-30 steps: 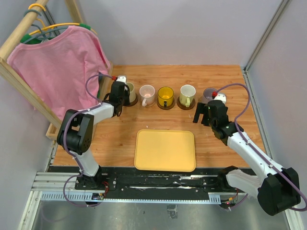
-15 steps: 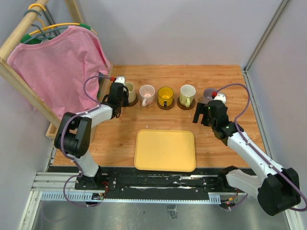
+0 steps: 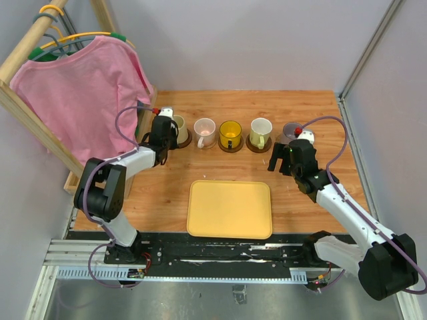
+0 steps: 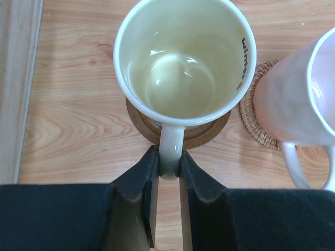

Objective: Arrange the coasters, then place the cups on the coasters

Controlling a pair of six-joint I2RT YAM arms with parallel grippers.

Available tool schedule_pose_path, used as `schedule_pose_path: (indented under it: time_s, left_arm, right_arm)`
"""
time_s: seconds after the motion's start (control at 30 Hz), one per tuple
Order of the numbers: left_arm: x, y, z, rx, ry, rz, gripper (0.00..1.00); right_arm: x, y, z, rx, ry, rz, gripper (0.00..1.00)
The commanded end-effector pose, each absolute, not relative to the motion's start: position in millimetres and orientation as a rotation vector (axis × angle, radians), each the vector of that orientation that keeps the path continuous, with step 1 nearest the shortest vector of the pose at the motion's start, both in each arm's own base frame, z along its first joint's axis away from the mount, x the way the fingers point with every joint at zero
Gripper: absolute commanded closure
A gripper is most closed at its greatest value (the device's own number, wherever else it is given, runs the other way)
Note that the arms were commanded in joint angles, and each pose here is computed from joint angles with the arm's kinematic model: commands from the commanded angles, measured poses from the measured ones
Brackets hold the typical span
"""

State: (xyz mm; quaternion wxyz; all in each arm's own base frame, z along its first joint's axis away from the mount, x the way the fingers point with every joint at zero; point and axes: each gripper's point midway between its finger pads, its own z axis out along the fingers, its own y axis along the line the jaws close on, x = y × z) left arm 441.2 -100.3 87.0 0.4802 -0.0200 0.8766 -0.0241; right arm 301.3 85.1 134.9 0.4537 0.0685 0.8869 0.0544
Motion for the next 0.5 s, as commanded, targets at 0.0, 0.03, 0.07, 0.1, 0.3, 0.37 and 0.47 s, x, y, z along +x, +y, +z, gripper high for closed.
schedule_pose_path:
  time_s: [0.0, 0.03, 0.07, 0.1, 0.3, 0.37, 0.47]
  left_arm:
    - [441, -93, 102, -0.080, 2.099, -0.052, 0.76]
    - [441, -94, 104, -0.080, 2.096, -0.053, 0.73]
    - [442, -93, 105, -0.083, 2.093, -0.053, 0.72]
    - [442, -93, 106, -0.082, 2.091, -0.055, 0.70]
    - [445, -95, 116, -0.086, 2.067, -0.068, 0.42]
    - [445, -96, 119, -0.088, 2.059, -0.074, 0.35]
    - [445, -96, 129, -0.093, 2.039, -0.086, 0.34]
  right_arm:
    - [306, 84, 146, 0.199, 2.154, 0.157, 0.02]
    - [306, 84, 146, 0.201, 2.154, 0.158, 0.02]
    - [305, 84, 146, 0.201, 2.155, 0.158, 0.02]
    - [306, 84, 146, 0.201, 2.154, 0.158, 0.02]
    - [305, 84, 145, 0.200, 2.158, 0.158, 0.02]
    - [305, 84, 144, 0.198, 2.162, 0.155, 0.01]
    - [306, 85, 143, 0.196, 2.166, 0.159, 0.02]
